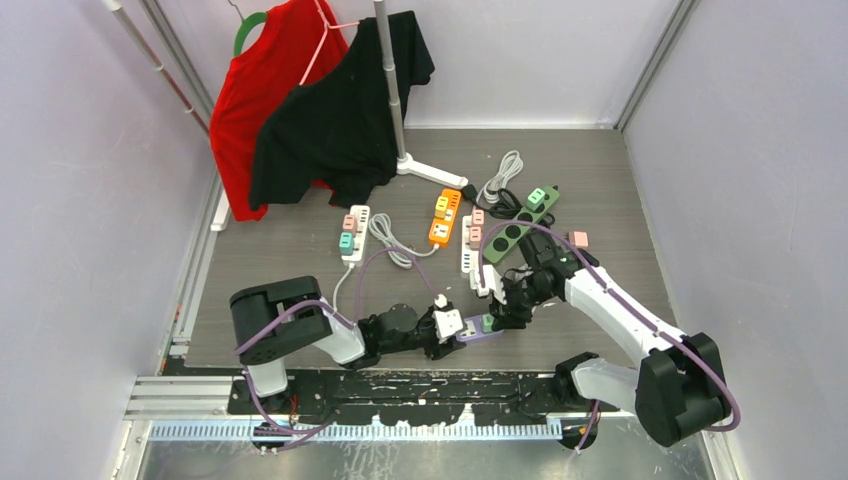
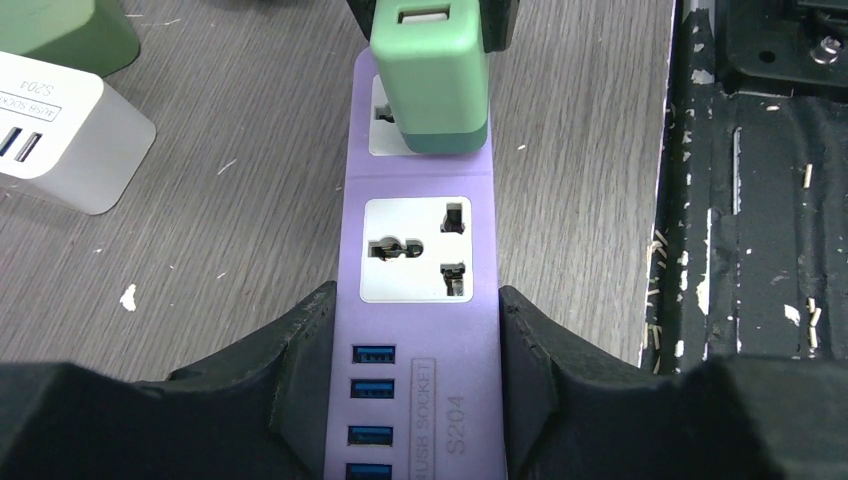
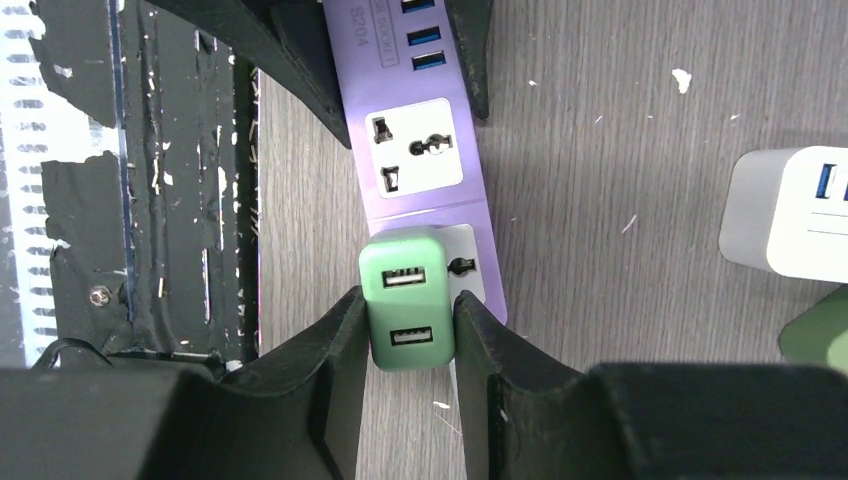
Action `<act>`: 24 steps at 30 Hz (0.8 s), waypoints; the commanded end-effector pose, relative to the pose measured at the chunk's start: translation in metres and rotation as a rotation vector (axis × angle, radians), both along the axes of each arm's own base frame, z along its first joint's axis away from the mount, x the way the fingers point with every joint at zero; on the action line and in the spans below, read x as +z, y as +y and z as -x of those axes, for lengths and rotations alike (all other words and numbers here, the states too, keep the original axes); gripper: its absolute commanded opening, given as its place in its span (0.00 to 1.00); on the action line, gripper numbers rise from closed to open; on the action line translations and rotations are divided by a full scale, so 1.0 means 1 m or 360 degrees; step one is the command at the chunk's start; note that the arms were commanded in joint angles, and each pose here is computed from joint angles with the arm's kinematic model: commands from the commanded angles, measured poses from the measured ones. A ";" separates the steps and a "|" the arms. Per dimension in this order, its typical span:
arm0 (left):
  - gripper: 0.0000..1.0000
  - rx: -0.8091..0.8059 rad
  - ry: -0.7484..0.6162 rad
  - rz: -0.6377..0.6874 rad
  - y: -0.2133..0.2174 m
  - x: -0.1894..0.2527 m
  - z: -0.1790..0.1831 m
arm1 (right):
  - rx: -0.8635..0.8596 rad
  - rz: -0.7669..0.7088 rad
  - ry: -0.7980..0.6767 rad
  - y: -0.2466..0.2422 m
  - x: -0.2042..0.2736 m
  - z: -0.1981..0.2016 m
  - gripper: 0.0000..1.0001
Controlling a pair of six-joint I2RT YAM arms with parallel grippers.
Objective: Pull the plug off the socket
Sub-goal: Remove the plug from the socket.
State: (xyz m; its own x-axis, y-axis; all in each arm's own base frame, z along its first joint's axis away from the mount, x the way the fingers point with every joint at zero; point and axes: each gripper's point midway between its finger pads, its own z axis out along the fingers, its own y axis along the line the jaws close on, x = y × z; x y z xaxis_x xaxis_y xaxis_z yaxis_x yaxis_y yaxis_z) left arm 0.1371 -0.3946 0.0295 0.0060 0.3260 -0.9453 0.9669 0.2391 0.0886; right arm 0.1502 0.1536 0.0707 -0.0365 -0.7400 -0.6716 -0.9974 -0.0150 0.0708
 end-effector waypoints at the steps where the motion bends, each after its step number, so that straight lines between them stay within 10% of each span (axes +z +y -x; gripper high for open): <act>1: 0.00 0.0044 0.0074 0.0004 0.010 -0.012 0.002 | 0.0104 -0.0095 -0.0096 -0.001 0.014 0.002 0.07; 8: 0.00 0.0069 0.0103 0.0009 0.009 -0.012 0.001 | 0.0374 -0.0192 -0.0031 0.014 0.012 0.031 0.08; 24: 0.00 0.0071 0.0147 -0.0067 0.011 -0.023 0.003 | -0.0108 -0.0131 -0.0133 0.006 0.024 -0.022 0.05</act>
State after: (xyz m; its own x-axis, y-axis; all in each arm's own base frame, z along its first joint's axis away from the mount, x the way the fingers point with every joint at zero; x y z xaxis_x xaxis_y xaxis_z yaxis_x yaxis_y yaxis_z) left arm 0.1347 -0.3947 0.0300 -0.0430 0.2910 -0.9557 0.9665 0.2545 0.0340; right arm 0.1505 0.1566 0.0731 -0.0522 -0.7301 -0.6814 -0.9971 -0.0002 0.0766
